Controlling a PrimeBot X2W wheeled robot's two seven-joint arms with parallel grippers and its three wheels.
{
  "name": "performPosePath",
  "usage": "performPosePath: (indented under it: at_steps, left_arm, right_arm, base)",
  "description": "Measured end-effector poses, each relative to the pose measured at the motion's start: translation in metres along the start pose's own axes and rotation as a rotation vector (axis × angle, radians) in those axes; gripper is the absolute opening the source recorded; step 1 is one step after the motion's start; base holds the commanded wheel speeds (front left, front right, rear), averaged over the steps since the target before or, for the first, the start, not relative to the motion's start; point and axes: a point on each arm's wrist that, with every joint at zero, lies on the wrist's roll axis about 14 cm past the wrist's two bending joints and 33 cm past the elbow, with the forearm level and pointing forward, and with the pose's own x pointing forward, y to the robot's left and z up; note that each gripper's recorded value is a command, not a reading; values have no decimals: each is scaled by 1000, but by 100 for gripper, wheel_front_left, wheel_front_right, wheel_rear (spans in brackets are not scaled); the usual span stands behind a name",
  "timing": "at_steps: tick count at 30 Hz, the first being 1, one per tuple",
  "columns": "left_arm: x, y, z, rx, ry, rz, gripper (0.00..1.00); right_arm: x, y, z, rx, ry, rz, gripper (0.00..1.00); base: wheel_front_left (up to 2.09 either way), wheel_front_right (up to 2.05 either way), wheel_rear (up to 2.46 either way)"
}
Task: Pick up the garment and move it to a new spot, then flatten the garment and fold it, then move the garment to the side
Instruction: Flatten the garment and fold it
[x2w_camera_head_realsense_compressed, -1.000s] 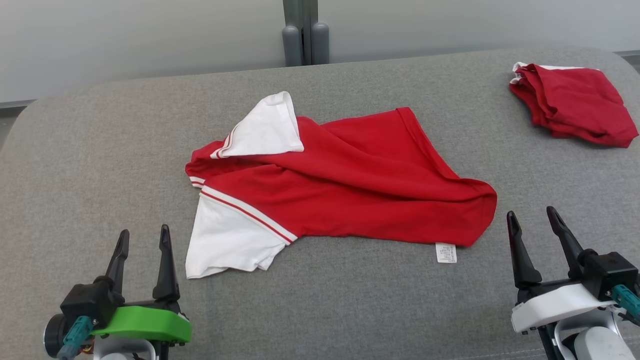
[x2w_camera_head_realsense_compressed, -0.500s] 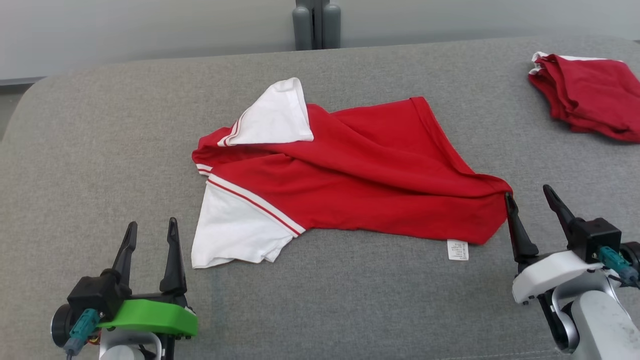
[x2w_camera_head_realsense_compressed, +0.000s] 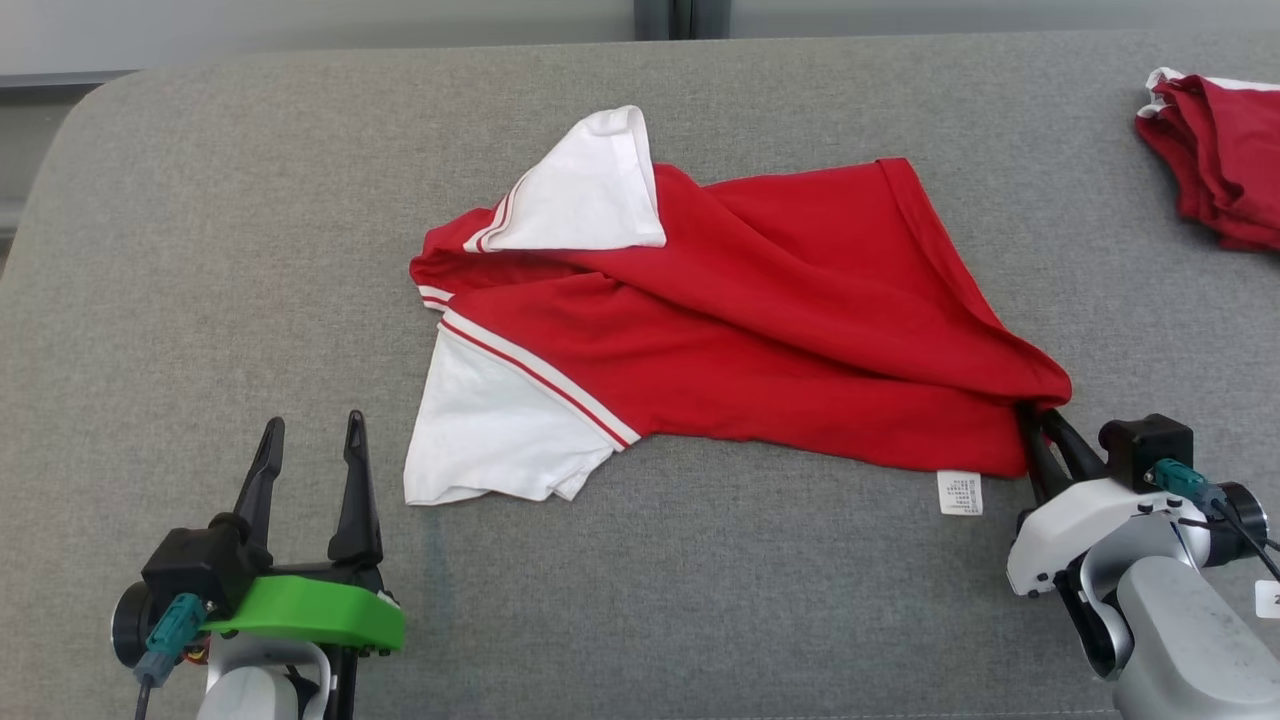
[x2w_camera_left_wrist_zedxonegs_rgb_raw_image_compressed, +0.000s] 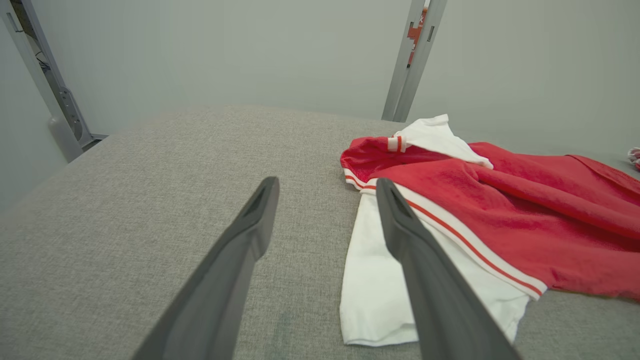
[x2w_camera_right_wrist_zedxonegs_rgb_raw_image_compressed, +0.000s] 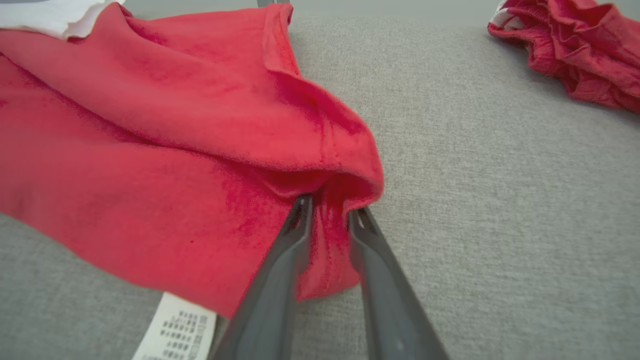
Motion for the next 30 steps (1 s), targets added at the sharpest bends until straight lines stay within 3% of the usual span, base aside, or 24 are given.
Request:
performPosePath:
  at_steps: [6, 19, 25, 30]
  left_arm:
    - [0, -5, 3, -3, -8, -14, 100]
    - [-3, -20, 7, -11, -21, -57, 100]
    - [-2, -22, 4, -11, -13, -64, 100]
    - [0, -20, 3, -9, -11, -56, 100]
  right_arm:
    - [-9, 1, 24, 5, -82, 7, 0]
    - [-81, 9, 38, 30, -179, 12, 0]
    - [-79, 11, 42, 30, -176, 21, 0]
    - [-56, 13, 55, 5, -188, 41, 0]
  base:
    - [0, 0, 0]
    - [0, 0, 0]
    - [0, 0, 0]
    - [0, 0, 0]
